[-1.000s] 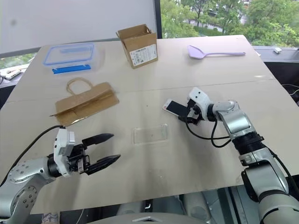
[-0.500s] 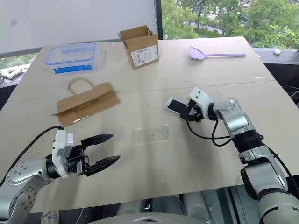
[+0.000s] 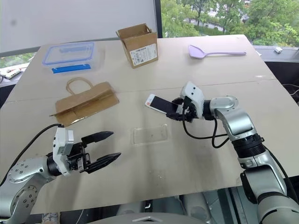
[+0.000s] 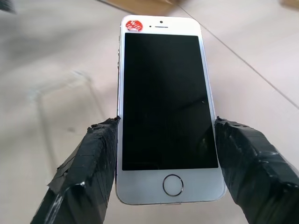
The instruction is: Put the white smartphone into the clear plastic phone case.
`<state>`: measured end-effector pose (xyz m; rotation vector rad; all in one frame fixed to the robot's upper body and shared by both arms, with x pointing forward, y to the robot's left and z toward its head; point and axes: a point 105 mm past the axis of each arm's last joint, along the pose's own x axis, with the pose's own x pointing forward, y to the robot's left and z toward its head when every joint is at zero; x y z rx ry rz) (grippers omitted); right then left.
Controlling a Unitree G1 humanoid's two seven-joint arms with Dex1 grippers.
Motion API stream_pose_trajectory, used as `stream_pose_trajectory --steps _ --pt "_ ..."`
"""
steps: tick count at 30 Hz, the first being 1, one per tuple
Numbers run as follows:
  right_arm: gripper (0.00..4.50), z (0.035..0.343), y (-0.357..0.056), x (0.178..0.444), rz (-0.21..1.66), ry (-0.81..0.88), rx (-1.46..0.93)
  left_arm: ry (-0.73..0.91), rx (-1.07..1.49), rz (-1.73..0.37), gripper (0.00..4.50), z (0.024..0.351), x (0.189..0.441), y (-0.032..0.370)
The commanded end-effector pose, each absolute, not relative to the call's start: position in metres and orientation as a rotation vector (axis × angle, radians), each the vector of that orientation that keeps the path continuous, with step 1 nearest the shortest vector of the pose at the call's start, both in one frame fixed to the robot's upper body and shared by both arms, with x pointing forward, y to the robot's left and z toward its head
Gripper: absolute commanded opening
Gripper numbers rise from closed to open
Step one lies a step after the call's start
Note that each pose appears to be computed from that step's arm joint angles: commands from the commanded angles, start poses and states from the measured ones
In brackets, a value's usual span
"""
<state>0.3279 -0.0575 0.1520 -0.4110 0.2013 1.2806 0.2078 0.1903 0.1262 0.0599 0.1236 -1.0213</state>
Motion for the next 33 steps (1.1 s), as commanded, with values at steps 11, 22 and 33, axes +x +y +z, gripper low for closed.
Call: stream_pose_trajectory --steps 11,22,33 --pt "2.76 0.129 -0.042 0.302 1.437 0.224 -0.728 0.166 0.077 -0.989 4.50 0.117 0.199 0.206" --pt "2.76 0.119 -0.044 0.299 1.441 0.251 -0.859 0.181 0.081 -0.994 4.50 0.111 0.198 0.207" --pt "2.76 0.121 -0.041 0.294 1.452 0.235 -0.885 0.182 0.082 -1.003 4.50 0.111 0.198 0.206"
